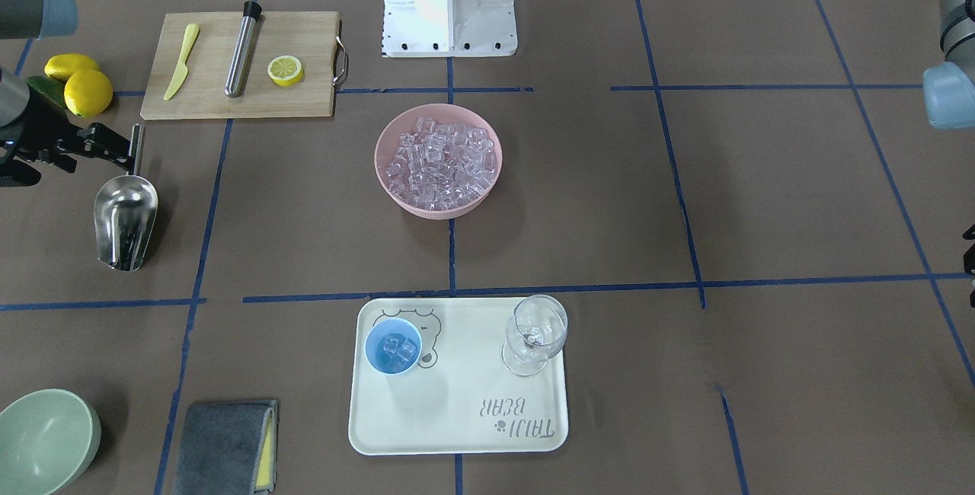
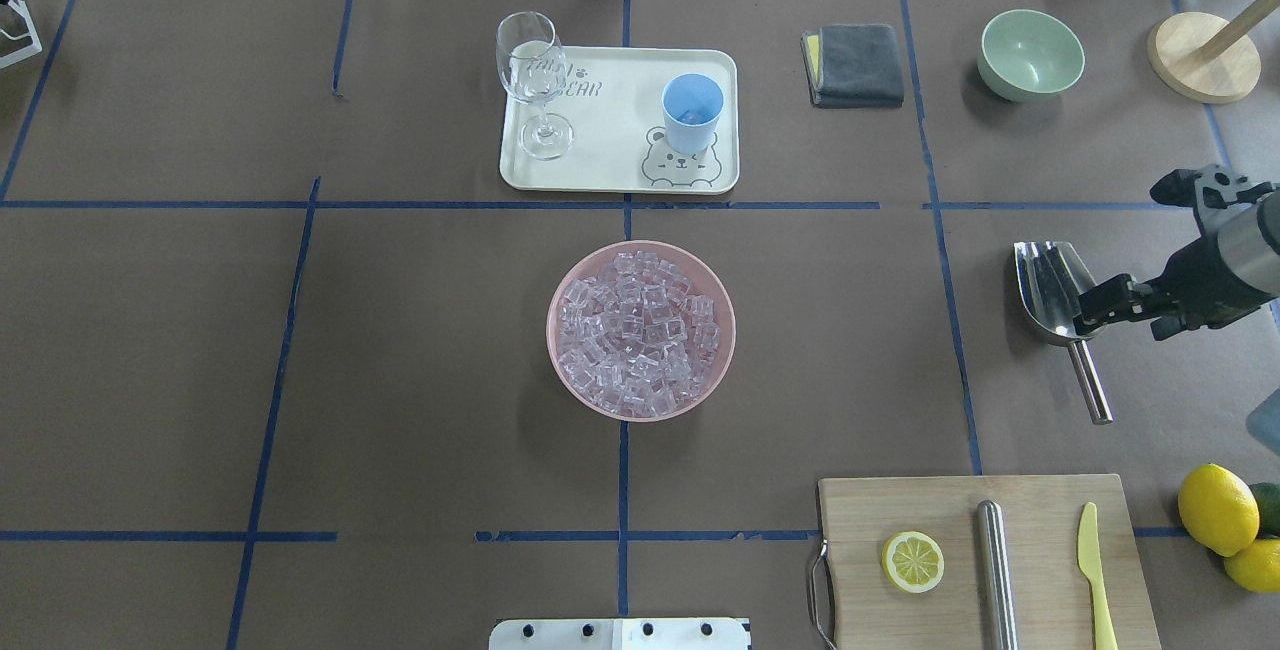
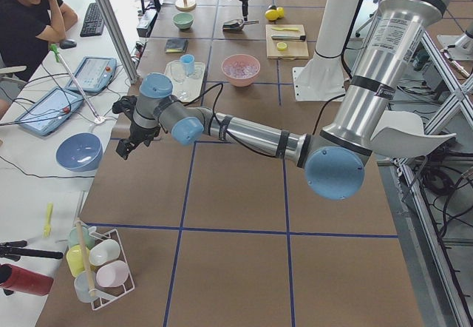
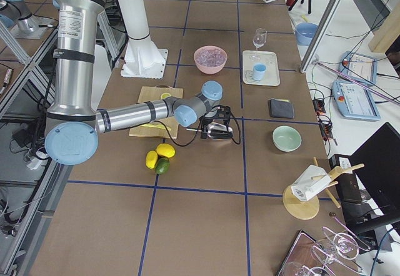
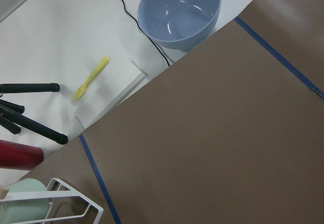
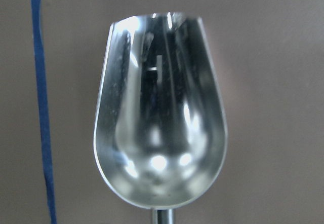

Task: Put ice in cup with scoop
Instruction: 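Open the right gripper and lift it away from the scoop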

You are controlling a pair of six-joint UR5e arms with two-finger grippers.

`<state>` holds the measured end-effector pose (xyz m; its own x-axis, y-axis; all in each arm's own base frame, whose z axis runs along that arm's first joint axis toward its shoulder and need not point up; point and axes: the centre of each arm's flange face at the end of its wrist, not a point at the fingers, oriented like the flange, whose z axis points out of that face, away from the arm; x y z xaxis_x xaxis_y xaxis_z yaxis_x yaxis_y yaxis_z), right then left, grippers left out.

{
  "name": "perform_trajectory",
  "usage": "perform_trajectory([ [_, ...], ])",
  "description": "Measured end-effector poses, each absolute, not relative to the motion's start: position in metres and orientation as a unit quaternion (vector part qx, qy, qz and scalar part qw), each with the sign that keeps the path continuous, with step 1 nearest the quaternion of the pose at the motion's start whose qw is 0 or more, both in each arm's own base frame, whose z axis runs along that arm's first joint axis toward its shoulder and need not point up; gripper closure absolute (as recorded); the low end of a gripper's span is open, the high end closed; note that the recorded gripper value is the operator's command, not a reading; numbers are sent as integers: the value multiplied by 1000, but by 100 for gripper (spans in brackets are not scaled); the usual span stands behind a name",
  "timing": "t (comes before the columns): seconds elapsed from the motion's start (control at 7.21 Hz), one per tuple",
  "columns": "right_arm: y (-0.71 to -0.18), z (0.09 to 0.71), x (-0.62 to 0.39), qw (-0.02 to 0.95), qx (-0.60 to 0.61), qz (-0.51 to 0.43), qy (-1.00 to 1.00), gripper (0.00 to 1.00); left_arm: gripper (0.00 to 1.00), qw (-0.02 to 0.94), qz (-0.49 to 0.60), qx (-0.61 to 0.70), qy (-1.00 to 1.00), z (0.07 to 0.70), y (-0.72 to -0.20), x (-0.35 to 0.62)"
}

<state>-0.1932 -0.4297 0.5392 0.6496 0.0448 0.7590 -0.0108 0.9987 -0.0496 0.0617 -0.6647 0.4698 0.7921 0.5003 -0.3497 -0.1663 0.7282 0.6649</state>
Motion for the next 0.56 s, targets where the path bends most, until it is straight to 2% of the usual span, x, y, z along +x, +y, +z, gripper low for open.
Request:
perform_trajectory([
  [0.56,-465,550,-93,911,58,23,-407,0,0,886,184,341,255,472,-656,41],
])
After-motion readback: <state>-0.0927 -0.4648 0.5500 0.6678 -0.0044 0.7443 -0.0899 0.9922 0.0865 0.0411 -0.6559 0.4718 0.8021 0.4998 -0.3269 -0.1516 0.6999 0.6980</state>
